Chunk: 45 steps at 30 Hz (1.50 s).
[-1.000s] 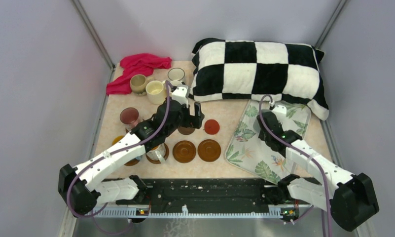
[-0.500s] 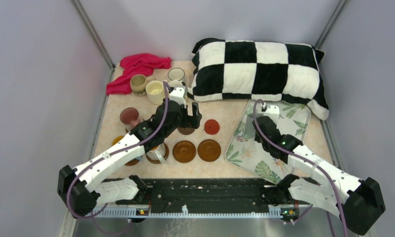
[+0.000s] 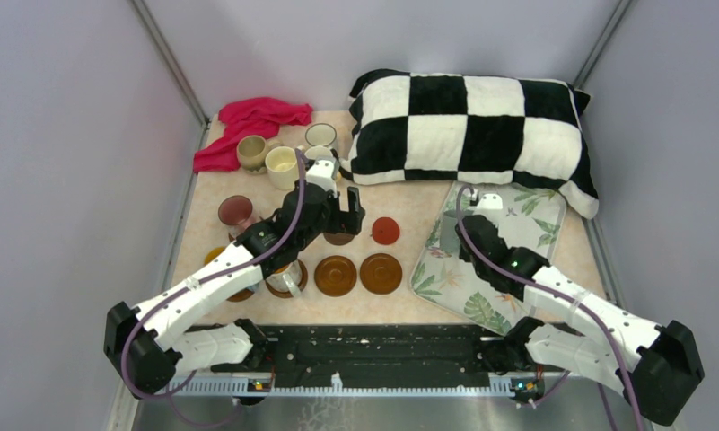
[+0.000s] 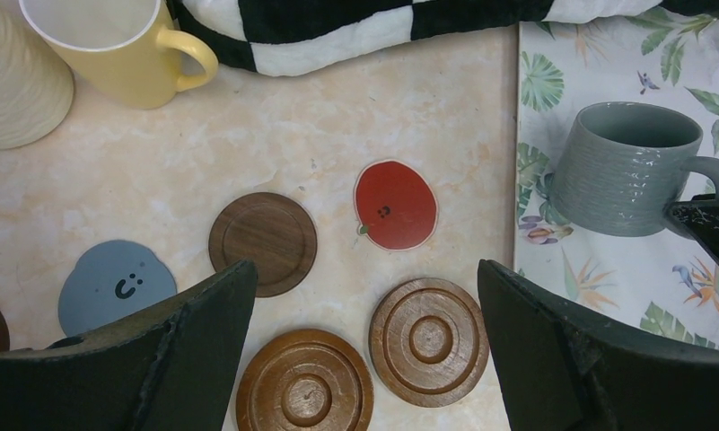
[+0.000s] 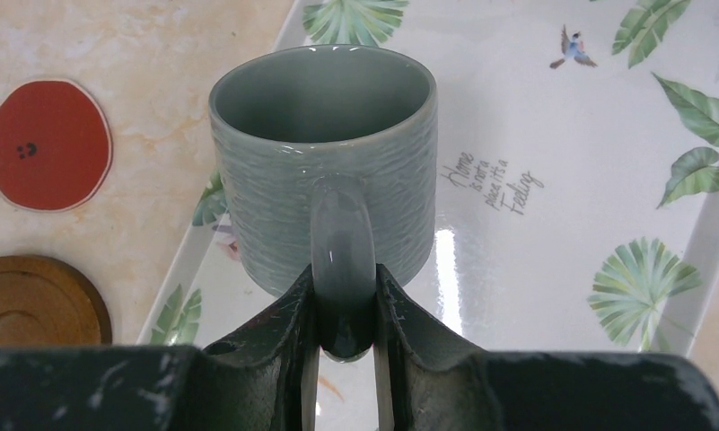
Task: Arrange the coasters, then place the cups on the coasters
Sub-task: Place the cup on the tray.
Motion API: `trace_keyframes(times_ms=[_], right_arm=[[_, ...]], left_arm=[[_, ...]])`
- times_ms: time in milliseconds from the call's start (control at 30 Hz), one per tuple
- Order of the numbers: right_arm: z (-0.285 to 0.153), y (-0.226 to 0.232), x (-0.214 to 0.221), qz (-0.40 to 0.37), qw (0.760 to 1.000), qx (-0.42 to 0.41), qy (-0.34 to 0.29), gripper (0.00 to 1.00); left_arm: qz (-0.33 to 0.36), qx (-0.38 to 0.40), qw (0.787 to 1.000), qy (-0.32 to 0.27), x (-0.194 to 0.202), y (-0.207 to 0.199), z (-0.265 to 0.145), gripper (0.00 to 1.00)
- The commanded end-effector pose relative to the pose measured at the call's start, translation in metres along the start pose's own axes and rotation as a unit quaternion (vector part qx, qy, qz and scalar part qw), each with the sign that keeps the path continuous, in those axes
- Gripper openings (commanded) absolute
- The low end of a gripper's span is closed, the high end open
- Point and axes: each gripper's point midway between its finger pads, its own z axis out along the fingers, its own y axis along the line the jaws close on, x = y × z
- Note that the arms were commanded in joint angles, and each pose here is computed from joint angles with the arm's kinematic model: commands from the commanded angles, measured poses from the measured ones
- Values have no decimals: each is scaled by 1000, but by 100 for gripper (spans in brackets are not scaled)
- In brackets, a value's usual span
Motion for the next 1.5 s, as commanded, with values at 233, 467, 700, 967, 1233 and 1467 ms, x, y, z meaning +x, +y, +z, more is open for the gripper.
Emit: trace_keyframes(times_ms=[233,467,700,967,1233,1467], right_arm=[[-4,42,16,74,994,-74,43,0],[-4,41,39,63,993,-70,77,14],[-5,39,50,52,992,-67,90,27],[-3,34,65,43,991,-56,111,34],[-2,35,61,29,992,-47,115,44],[6,40,67,23,991,-45,123,39]], left_arm=[[-13,5,1000,-12,-4,1,-4,99],[-13,6,1000,-11,-3,1,-4,99],[-15,7,1000,-12,-2,2,-3,99],[-16,6,1000,-11,0,4,-2,99],[-16,7,1000,-10,1,5,-2,99],[-17,7,1000,-12,-1,6,-5,99]])
